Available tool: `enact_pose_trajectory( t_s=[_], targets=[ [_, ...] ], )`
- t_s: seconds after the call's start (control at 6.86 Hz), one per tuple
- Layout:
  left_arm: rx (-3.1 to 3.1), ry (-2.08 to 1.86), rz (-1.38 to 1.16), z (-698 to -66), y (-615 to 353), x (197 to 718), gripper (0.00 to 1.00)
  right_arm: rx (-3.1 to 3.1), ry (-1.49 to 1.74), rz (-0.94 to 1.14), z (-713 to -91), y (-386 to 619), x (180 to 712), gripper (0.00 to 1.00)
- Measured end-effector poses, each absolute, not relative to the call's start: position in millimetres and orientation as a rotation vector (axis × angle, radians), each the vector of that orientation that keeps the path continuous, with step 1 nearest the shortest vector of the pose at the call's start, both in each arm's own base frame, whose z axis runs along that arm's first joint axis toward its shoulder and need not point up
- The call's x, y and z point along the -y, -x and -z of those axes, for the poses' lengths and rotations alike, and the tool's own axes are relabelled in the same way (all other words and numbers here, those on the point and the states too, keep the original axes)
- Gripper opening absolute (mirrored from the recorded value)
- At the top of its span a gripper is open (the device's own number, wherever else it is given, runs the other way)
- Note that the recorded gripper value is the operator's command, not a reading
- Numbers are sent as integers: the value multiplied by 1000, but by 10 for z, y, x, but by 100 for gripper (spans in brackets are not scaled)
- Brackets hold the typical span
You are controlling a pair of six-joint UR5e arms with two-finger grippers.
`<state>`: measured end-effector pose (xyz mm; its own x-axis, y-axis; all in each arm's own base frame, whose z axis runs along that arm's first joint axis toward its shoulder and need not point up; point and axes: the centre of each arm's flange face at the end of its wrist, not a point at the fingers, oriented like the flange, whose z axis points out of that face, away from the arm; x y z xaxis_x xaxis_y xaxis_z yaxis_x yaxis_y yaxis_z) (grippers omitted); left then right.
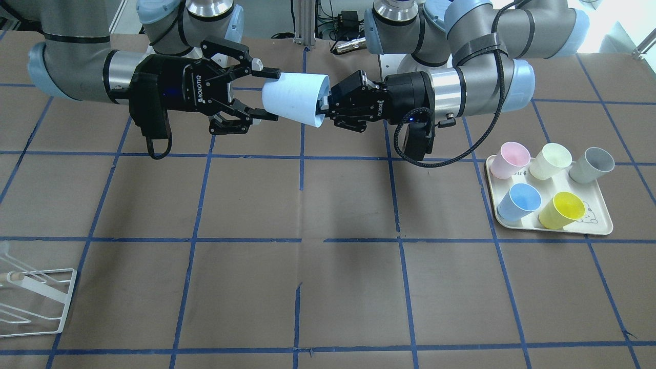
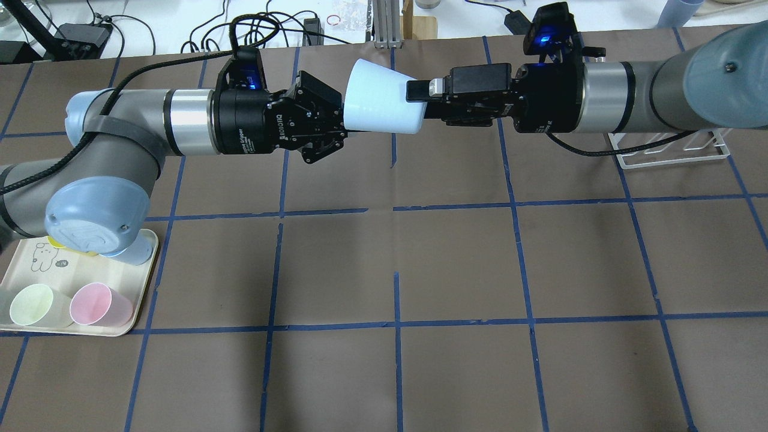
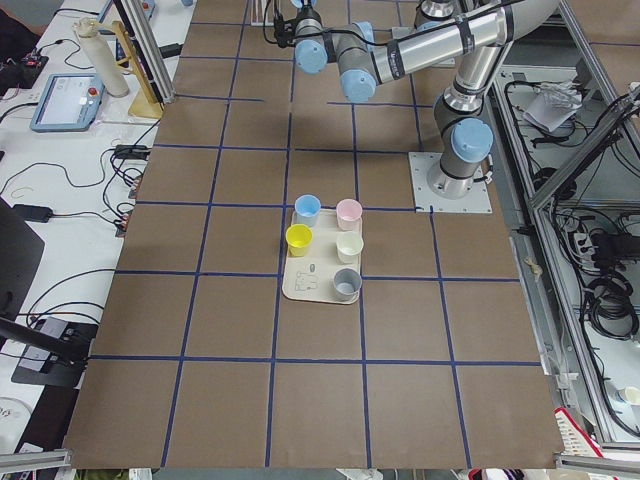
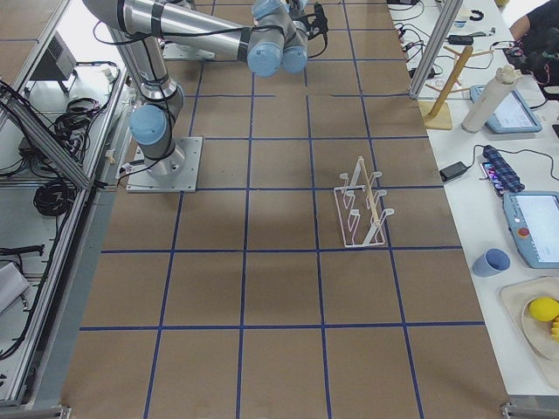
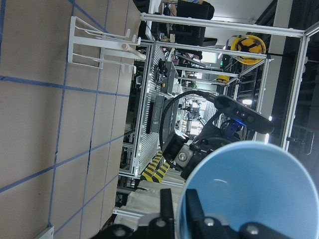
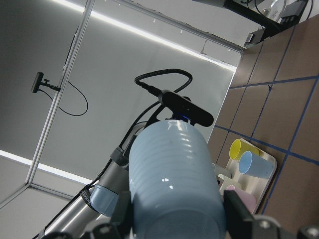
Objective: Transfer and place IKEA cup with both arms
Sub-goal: 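Close the left gripper on the cup's open end beside the right gripper, then open the right gripper and pull it back while the left gripper lowers the cup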
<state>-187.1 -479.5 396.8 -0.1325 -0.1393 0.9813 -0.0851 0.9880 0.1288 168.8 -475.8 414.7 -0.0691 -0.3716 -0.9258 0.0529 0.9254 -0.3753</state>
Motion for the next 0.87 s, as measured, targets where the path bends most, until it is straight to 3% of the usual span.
enact_pose_trajectory(
  t_s=[0.15,0.87],
  targets=[
    [1708,-170,40,-3983,1850,4795,0,-1607,248,354,-4142,-1685,4762,100],
    [1778,-177,30,-3946,1749,4807,0,-1623,227,293,-4220,-1666,4771,100]
  ],
)
